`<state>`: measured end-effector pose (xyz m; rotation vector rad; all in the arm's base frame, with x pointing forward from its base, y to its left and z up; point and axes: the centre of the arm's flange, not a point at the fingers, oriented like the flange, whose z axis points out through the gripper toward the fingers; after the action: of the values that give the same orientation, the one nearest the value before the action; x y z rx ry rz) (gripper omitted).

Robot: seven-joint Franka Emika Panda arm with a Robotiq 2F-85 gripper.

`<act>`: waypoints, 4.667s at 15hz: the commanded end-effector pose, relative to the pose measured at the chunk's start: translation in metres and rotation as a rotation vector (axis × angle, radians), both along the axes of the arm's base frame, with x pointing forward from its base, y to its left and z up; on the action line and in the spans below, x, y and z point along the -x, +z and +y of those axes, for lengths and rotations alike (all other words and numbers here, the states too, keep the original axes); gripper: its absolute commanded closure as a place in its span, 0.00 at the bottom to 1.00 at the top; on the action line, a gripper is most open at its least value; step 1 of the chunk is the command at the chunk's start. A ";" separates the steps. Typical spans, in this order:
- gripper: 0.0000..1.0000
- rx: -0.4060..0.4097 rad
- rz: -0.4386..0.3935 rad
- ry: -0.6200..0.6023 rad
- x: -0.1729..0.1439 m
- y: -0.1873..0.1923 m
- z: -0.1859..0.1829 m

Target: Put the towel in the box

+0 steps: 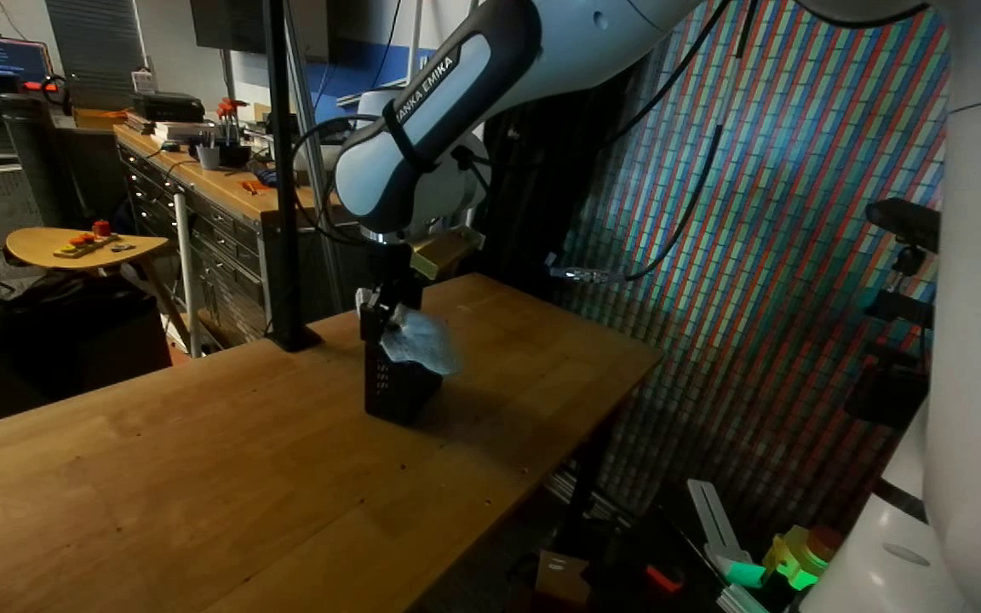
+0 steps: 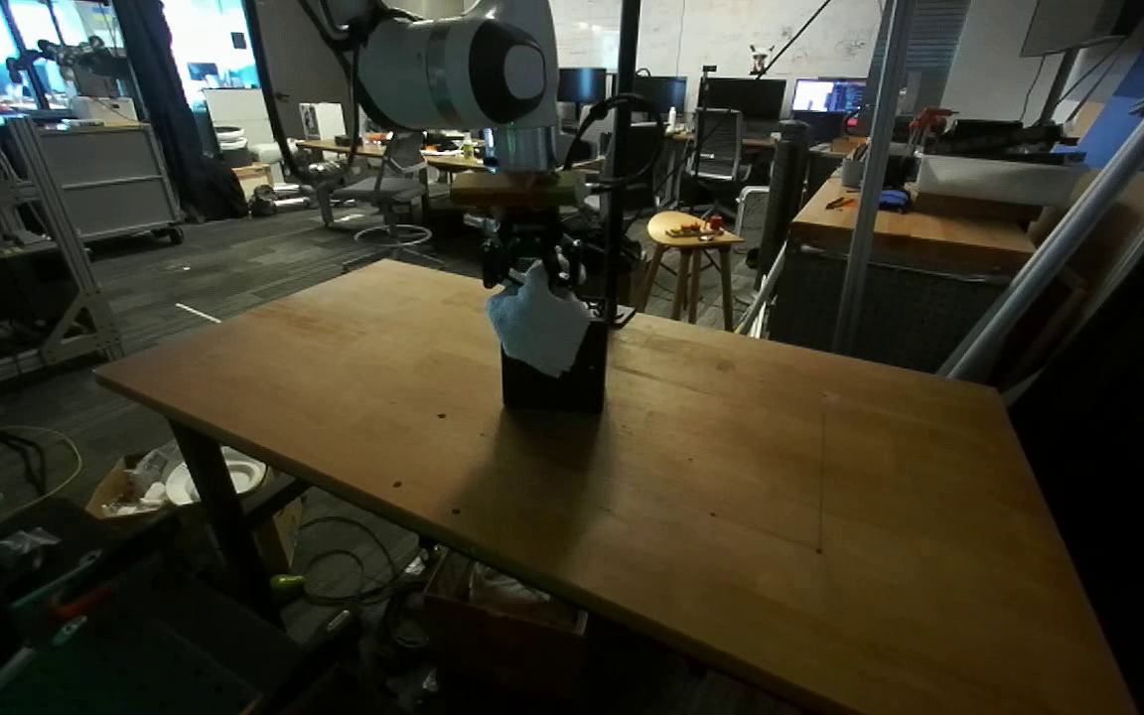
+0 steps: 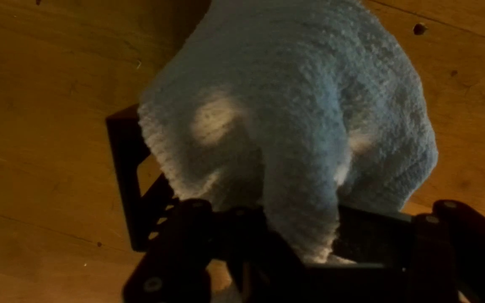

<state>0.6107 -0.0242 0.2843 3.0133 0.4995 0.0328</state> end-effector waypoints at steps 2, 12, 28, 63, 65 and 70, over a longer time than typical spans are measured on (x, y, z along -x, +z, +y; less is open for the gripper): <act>0.97 -0.061 -0.022 0.057 0.020 -0.024 0.024; 0.47 -0.132 -0.031 0.067 0.046 -0.013 0.041; 0.38 0.034 -0.063 0.193 0.052 0.102 0.034; 0.95 0.000 0.038 0.358 0.005 -0.045 0.025; 0.95 -0.010 0.034 0.350 0.008 -0.045 0.021; 0.95 -0.011 0.016 0.324 0.021 -0.022 0.014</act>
<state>0.5992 -0.0045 0.2583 2.8990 0.9824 0.0039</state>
